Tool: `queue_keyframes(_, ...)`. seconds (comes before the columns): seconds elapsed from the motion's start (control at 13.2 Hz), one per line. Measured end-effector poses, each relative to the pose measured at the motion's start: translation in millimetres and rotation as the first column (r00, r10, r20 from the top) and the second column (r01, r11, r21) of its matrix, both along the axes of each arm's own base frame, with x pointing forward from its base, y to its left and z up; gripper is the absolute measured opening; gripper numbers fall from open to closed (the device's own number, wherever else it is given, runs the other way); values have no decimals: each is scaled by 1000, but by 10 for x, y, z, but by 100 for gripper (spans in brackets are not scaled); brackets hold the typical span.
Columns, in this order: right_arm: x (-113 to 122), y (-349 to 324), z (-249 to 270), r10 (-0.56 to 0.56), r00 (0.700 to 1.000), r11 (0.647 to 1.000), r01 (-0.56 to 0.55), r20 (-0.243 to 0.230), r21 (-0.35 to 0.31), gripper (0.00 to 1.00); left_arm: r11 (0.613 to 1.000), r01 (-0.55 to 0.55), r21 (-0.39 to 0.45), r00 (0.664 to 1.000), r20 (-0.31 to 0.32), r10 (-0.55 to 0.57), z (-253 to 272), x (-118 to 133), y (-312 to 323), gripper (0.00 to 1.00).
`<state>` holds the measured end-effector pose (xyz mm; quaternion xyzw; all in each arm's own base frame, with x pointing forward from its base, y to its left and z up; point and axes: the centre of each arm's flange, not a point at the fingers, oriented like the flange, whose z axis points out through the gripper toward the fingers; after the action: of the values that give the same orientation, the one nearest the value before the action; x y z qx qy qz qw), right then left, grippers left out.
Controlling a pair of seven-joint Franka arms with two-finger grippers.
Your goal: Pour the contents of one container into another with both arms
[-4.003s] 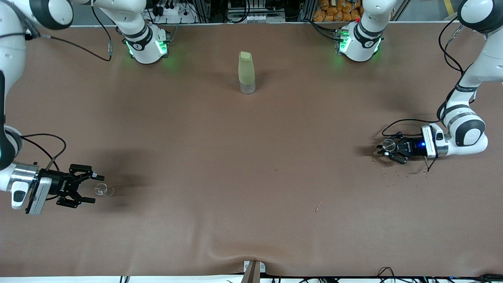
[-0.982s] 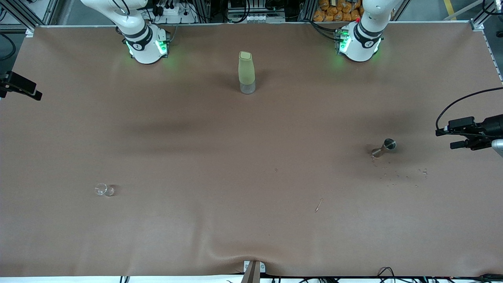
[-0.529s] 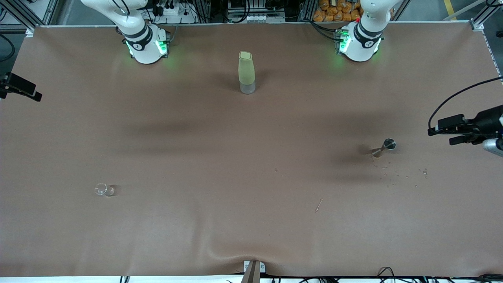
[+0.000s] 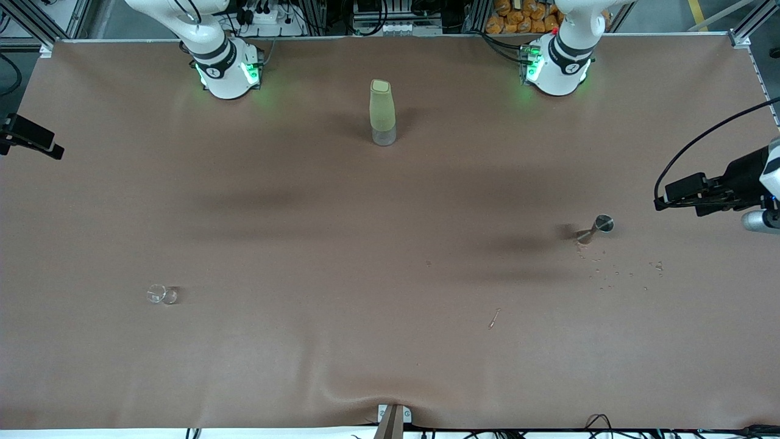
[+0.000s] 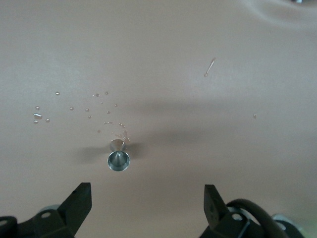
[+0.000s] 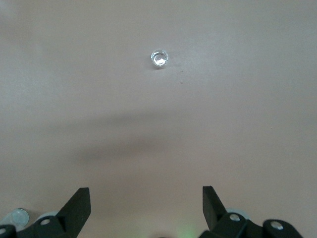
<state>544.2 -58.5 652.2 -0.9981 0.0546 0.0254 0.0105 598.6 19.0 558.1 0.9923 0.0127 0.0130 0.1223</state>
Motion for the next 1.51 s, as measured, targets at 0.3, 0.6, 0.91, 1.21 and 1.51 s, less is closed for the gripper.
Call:
queue_keyframes(0.3, 0, 2, 0, 0, 1000, 1000, 0, 0, 0, 100, 987, -152, 51, 988, -4, 152, 236, -94, -346, 100)
queue_keyframes(0.6, 1, 2, -2, 0, 1000, 1000, 0, 0, 0, 100, 975, -204, 83, 979, 21, 203, 412, -111, -598, 100)
queue_keyframes(0.91, 3, 1, -7, 0, 1000, 1000, 0, -1, 0, 100, 975, -134, 177, 990, 59, 126, 466, -135, -881, 100)
queue_keyframes(1.21, 4, -11, -12, -2, 1000, 1000, 2, -2, 0, 100, 980, -40, 196, 997, 70, 27, 481, -135, -898, 100)
queue_keyframes(1.51, 4, -32, -18, -6, 1000, 1000, 6, -3, 0, 100, 966, 116, 229, 986, 94, -141, 561, -122, -839, 100)
